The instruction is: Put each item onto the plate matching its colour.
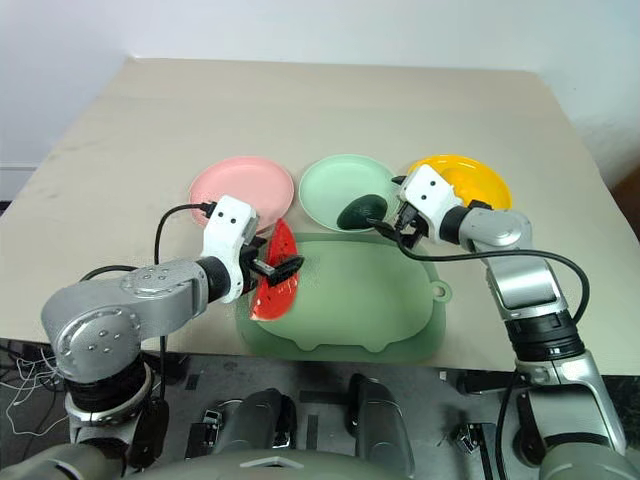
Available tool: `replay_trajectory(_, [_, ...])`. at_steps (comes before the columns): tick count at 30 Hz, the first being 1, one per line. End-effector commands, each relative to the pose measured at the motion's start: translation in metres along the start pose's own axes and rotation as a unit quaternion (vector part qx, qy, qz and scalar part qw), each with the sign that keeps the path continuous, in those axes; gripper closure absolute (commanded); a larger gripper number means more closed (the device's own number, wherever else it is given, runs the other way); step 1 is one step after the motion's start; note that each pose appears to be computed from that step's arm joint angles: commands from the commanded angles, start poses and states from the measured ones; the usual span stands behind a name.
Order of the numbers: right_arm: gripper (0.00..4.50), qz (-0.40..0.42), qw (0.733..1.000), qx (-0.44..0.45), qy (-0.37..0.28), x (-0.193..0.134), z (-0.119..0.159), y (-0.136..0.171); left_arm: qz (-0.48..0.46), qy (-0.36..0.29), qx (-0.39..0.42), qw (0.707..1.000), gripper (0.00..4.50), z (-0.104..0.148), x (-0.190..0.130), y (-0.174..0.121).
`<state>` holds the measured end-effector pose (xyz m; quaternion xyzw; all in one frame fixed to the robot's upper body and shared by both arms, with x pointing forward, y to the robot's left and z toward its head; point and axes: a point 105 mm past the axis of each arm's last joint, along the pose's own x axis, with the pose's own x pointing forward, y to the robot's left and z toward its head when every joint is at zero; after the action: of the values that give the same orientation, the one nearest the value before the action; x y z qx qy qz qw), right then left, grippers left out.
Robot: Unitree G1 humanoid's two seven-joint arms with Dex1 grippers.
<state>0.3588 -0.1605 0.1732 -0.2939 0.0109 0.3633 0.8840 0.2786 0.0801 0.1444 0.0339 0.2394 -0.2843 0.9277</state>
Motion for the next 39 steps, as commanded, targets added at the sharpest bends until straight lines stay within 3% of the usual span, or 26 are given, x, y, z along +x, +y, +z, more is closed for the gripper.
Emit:
replay_trajectory(1, [0.03,-0.012,0.999,-0.025,-0.022,-0.001,0.016,-0.004,0.003,0.055,0.019,0.998,0.00,-0.021,0.003,0.002])
replay_trajectory(5, [0.03,-0.017,0.999,-0.026,-0.017,-0.003,0.015,-0.006,0.010,0.059,0.001,0.998,0.00,-0.023,0.006,0.004])
replay_trajectory(9, [0.00,-0.023,0.999,-0.028,-0.013,-0.005,0.013,-0.006,0.021,0.052,0.002,0.998,0.74,-0.017,0.008,0.007])
replay_trajectory(13, [0.00,-0.027,0.999,-0.029,-0.007,-0.007,0.011,-0.007,0.021,0.038,0.005,0.999,0.79,-0.007,0.009,0.005])
replay_trajectory(18, [0.00,-0.026,0.999,-0.027,-0.002,-0.010,0.007,-0.004,0.009,-0.028,-0.003,1.000,0.81,0.034,0.007,0.002])
replay_trajectory(23, [0.00,-0.025,0.999,-0.021,-0.001,-0.011,0.007,-0.001,0.097,-0.068,-0.022,0.993,0.81,0.075,0.005,0.043])
replay_trajectory(30, [0.00,-0.005,1.000,-0.008,-0.004,-0.008,0.006,0.018,0.248,-0.035,-0.068,0.966,0.81,0.075,0.035,0.118])
replay_trajectory(34, [0.00,-0.003,1.000,-0.008,0.013,-0.015,-0.004,0.026,0.270,-0.022,-0.064,0.961,0.81,0.065,0.053,0.136])
replay_trajectory(36, [0.00,-0.004,1.000,-0.008,0.021,-0.020,-0.008,0.028,0.265,-0.023,-0.063,0.962,0.09,0.064,0.059,0.136])
replay_trajectory(39, [0.00,-0.014,0.999,-0.005,0.037,-0.030,-0.014,0.028,0.250,-0.030,-0.059,0.966,0.02,0.066,0.064,0.133])
